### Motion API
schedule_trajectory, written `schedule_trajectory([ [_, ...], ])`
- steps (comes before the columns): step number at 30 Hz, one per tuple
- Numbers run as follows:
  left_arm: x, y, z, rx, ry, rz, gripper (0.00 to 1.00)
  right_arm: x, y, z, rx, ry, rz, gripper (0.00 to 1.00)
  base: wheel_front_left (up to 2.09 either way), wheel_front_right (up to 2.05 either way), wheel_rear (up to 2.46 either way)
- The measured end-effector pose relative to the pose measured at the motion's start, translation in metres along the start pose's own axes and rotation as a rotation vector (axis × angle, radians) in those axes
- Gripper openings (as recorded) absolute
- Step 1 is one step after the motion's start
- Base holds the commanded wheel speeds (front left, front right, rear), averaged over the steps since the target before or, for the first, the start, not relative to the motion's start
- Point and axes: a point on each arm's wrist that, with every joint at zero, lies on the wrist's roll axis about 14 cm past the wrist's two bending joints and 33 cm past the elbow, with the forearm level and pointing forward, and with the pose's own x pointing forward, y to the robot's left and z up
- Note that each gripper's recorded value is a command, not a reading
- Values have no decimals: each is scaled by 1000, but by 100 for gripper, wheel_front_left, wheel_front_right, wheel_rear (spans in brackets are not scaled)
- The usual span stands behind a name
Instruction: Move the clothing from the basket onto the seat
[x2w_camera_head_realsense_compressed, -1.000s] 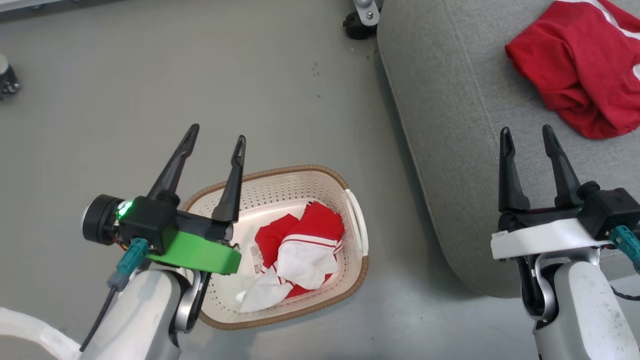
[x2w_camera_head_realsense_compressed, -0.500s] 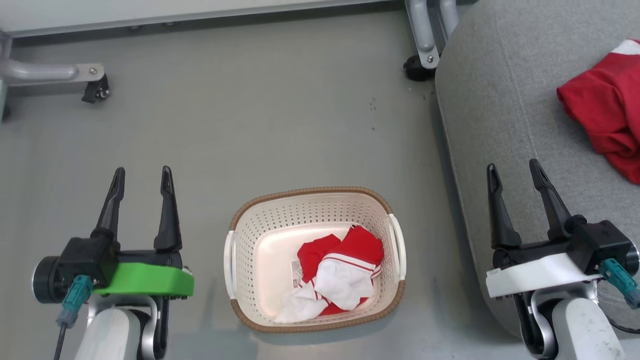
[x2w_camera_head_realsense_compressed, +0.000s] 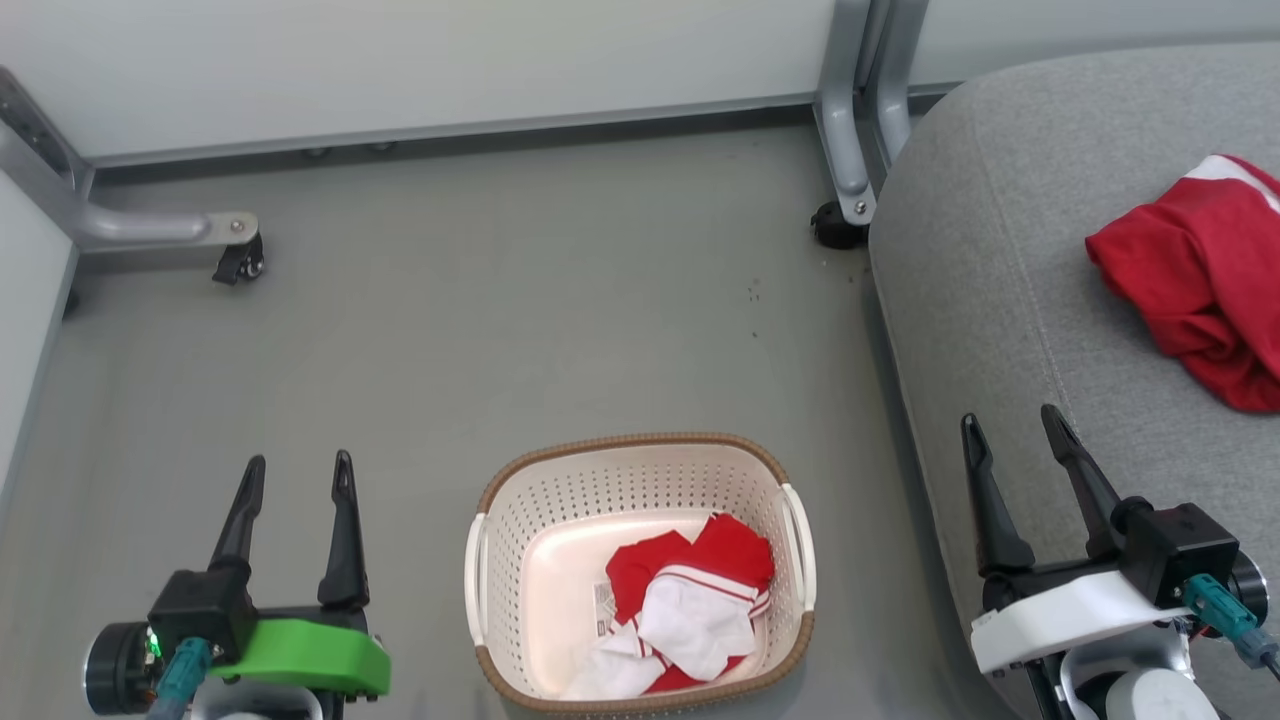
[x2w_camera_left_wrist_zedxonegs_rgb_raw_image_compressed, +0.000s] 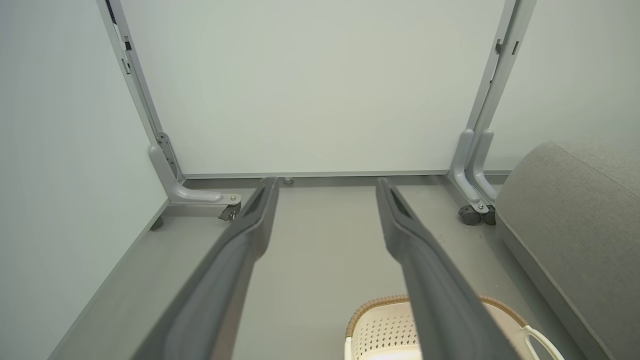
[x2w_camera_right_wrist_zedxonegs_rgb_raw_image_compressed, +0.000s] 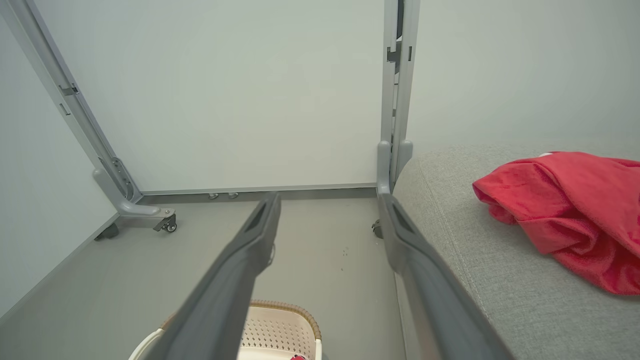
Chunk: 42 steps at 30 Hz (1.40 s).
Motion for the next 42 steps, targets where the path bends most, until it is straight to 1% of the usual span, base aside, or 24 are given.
schedule_trajectory([
  [8, -17, -6, -3, 6, 11, -18, 100, -18, -1, 6, 3, 5, -11, 100, 0, 0, 0],
  [17, -24, -7, -2, 16, 8, -22, 100, -30, 0, 11, -1, 5, -14, 100, 0, 0, 0],
  [29, -24, -5, -5, 19, 19, -18, 100, -29, -1, 12, -4, 6, -15, 100, 0, 0, 0],
  [42, -20, -9, -7, 18, 21, -30, 100, -26, -3, 11, -4, 10, -18, 100, 0, 0, 0],
])
